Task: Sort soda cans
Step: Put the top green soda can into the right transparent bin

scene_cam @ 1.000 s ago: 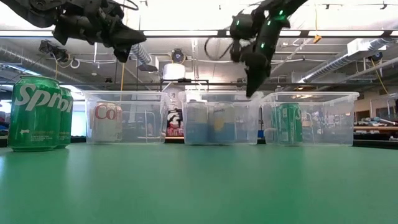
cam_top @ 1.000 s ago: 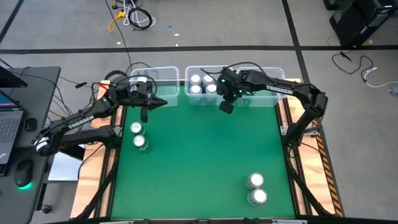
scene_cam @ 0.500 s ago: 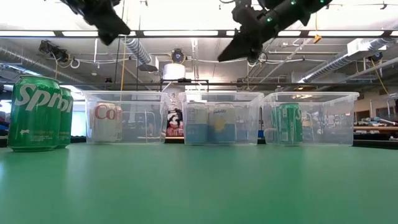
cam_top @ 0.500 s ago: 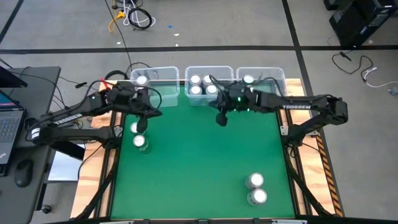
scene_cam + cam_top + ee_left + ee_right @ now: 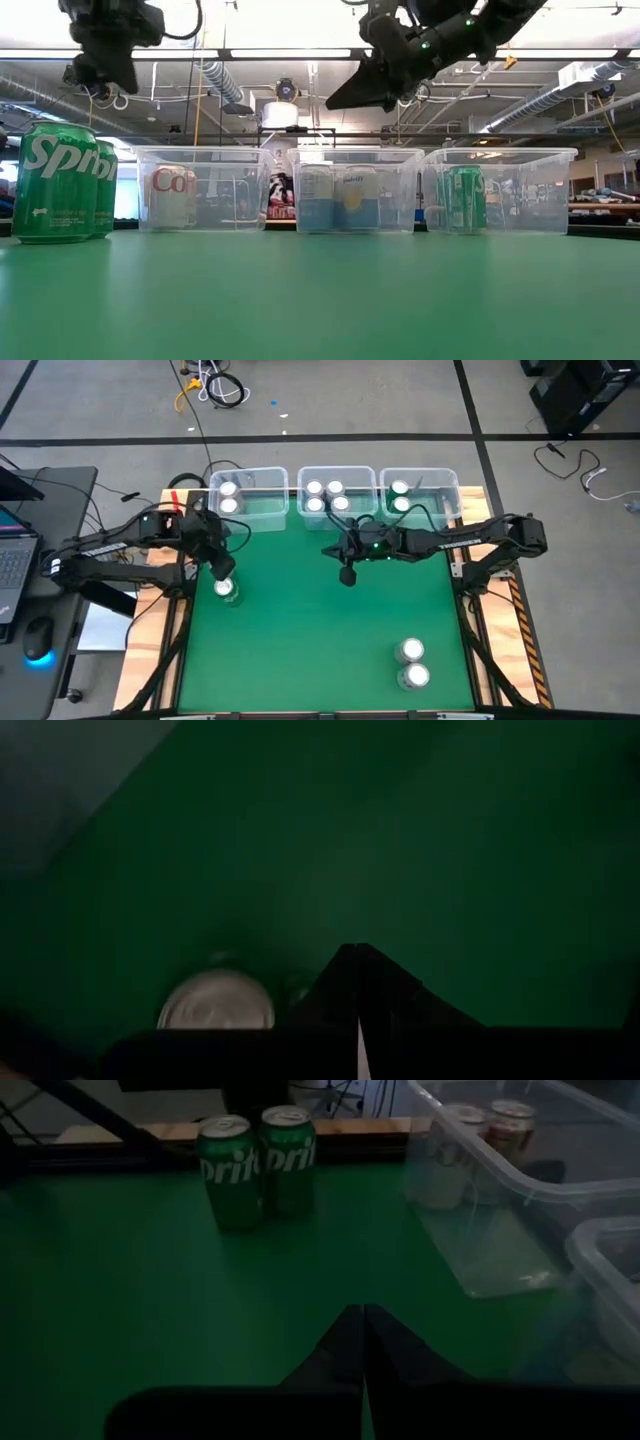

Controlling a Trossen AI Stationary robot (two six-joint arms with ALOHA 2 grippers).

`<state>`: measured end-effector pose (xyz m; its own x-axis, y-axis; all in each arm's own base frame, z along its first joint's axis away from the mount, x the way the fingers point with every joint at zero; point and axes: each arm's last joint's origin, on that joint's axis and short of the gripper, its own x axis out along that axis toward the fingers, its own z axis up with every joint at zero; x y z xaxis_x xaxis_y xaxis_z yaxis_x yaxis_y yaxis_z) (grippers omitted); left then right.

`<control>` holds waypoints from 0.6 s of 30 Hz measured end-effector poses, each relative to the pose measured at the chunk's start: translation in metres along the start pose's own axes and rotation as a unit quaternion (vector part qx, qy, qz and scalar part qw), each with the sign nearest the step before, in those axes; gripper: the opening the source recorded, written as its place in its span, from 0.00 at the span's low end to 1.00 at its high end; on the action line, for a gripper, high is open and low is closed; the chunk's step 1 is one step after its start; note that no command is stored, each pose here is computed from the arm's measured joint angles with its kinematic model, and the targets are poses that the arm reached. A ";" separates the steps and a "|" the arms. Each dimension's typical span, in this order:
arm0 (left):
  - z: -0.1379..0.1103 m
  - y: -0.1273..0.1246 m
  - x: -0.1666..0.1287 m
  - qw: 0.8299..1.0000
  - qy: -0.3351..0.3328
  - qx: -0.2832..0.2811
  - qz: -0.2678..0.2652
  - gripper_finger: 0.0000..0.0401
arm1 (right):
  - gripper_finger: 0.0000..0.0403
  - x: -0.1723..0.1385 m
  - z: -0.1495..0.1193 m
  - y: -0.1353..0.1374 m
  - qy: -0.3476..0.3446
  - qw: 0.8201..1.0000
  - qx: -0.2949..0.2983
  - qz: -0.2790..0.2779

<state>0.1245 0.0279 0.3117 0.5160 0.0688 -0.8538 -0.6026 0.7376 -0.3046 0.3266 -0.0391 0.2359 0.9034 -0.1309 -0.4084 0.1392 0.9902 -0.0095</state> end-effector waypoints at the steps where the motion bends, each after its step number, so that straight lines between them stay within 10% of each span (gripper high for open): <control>1: -0.001 0.001 -0.001 1.000 0.007 -0.013 0.005 0.00 | 0.00 0.003 -0.001 0.000 -0.003 1.000 0.000 0.000; 10: -0.011 0.008 -0.001 0.989 0.073 -0.104 0.079 0.05 | 0.00 0.021 -0.012 0.000 -0.003 1.000 -0.001 0.000; 18: -0.006 0.005 0.011 0.980 0.109 -0.134 0.102 0.29 | 0.01 0.021 -0.009 0.000 -0.015 1.000 -0.002 0.006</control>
<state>0.1235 0.0289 0.2985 0.2439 0.0300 -0.9693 -0.8327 0.5188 -0.1935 0.3415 -0.0415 0.2192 0.9170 -0.1208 -0.3802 0.1269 0.9919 -0.0091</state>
